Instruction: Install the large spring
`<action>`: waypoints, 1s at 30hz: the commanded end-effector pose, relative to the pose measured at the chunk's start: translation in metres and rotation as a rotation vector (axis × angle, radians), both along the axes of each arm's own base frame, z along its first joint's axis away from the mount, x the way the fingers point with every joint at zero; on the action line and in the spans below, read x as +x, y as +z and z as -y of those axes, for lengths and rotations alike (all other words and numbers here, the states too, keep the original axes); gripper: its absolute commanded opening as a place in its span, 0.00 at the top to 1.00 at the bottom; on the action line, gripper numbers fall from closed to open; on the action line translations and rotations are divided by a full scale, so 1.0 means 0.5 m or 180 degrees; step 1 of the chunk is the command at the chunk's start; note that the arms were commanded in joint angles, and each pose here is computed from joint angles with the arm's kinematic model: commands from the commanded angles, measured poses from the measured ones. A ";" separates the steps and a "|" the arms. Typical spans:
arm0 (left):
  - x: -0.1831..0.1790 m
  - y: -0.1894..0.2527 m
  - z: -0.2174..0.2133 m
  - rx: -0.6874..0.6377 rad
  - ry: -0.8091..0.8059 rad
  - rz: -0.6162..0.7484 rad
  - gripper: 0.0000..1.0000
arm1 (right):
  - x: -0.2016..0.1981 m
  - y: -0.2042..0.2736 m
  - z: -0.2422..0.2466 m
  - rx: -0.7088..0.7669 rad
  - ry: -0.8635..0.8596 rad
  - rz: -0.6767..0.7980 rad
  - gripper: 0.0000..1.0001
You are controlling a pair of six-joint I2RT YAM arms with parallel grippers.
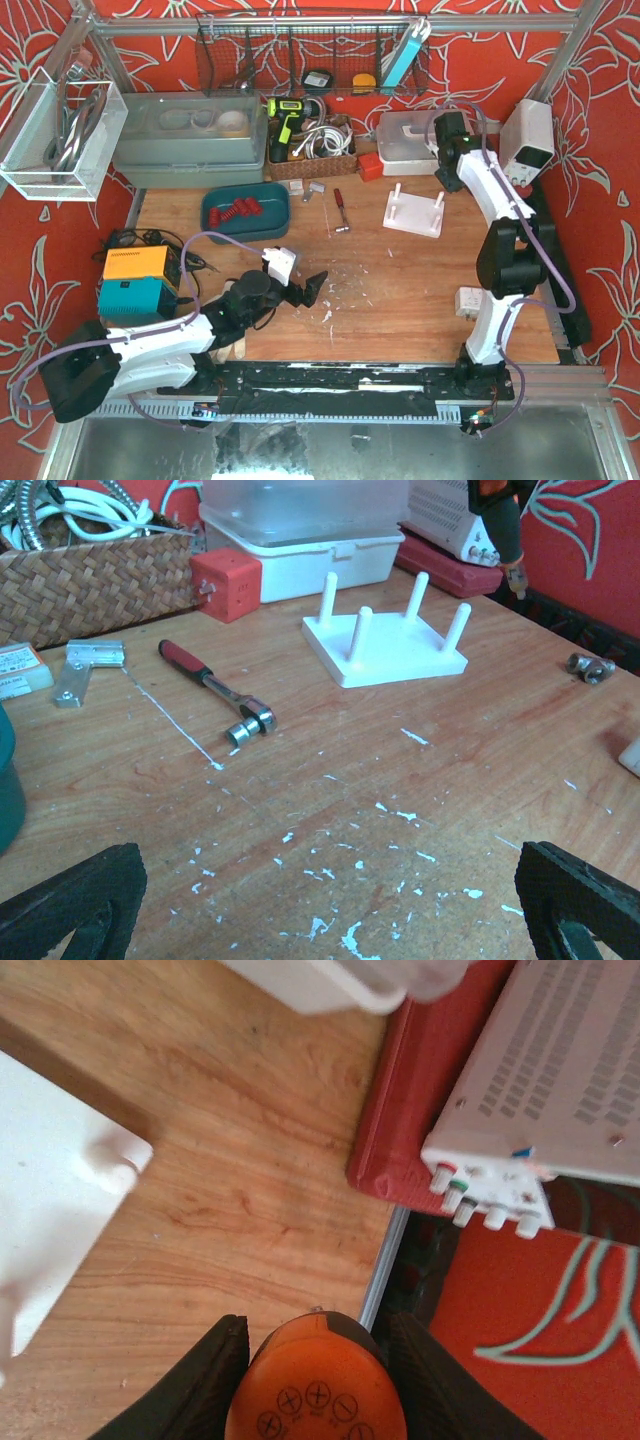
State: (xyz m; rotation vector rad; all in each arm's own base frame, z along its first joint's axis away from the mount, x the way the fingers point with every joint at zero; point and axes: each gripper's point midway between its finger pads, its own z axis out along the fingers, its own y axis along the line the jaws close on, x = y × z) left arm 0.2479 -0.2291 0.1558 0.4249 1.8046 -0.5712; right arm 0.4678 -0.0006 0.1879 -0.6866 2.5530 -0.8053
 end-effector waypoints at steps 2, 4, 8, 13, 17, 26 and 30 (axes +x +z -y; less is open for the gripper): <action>-0.001 0.020 0.004 -0.0105 -0.0006 0.0060 0.00 | -0.024 -0.053 0.054 0.0090 -0.0434 -0.0300 1.00; -0.001 0.019 0.004 -0.0106 -0.0005 0.0055 0.00 | -0.022 -0.074 0.063 0.0117 -0.0480 -0.0408 1.00; -0.002 0.019 0.004 -0.0112 -0.0013 0.0053 0.00 | 0.001 -0.126 0.078 0.0183 -0.0584 -0.0520 0.92; -0.005 0.017 0.005 -0.0139 -0.0031 0.0044 0.00 | 0.029 -0.189 0.085 0.0336 -0.0688 -0.0514 0.85; -0.003 0.019 0.006 -0.0129 -0.0027 0.0055 0.00 | 0.060 -0.226 0.091 0.0496 -0.0787 -0.0414 0.81; 0.000 0.014 0.007 -0.0088 -0.0017 0.0047 0.00 | 0.073 -0.225 0.103 0.0610 -0.0836 -0.0233 0.60; 0.002 0.013 0.004 -0.0051 0.0009 0.0057 0.00 | 0.062 -0.185 0.106 0.0639 -0.0857 -0.0114 0.56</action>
